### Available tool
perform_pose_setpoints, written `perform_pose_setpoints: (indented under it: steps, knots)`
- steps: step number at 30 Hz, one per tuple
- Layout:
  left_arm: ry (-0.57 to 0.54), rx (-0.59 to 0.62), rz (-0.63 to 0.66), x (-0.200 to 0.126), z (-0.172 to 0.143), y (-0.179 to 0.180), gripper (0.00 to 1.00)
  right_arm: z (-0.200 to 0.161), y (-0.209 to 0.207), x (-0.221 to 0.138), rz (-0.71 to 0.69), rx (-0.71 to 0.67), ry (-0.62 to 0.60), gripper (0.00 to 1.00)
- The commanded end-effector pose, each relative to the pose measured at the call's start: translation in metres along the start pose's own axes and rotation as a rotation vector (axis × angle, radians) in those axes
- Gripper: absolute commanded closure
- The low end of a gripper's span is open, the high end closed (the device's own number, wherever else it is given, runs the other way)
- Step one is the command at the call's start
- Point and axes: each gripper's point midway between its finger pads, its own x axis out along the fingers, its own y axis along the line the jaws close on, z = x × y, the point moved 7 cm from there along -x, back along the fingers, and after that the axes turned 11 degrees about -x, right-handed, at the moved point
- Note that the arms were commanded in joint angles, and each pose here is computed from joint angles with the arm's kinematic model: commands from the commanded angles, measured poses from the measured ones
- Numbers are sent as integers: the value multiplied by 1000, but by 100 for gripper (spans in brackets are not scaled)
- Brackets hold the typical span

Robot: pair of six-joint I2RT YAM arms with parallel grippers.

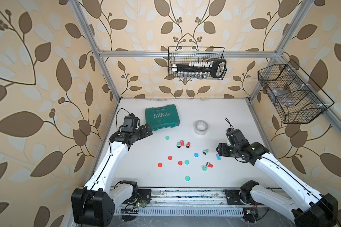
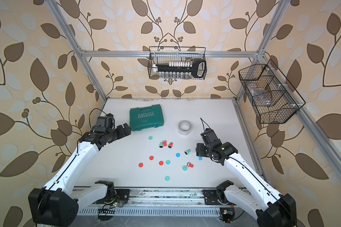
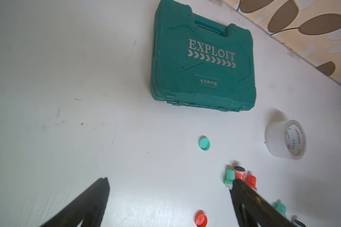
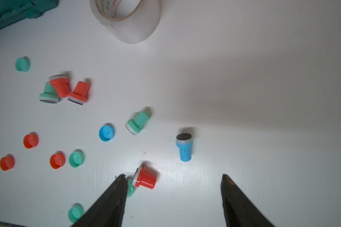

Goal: Close the stamp cap
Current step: Pick up the stamp from the center of the board.

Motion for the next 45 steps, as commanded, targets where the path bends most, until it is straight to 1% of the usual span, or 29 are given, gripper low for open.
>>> perform_pose_setpoints:
  steps: [1, 7, 11, 15, 23, 32, 45]
  knots:
    - [-32, -13, 31, -10, 11, -5, 1, -21, -7, 9, -49, 63, 74, 33]
    - [-25, 20, 0, -11, 6, -4, 1, -25, -5, 22, -62, 76, 94, 52]
    - [-35, 27, -24, -12, 5, -5, 1, -22, -3, 30, -76, 67, 107, 59]
    - [-24, 28, -51, -10, 4, -7, 1, -24, -1, 42, -88, 67, 139, 60]
    - [-6, 22, -48, -6, 3, -6, 1, -28, 2, 63, -127, 39, 176, 61]
    - [11, 7, -49, -2, 4, -4, 1, -29, 8, 80, -126, -1, 207, 66]
    - [39, -2, -44, 3, 4, -4, 1, -38, 12, 91, -126, -19, 245, 73]
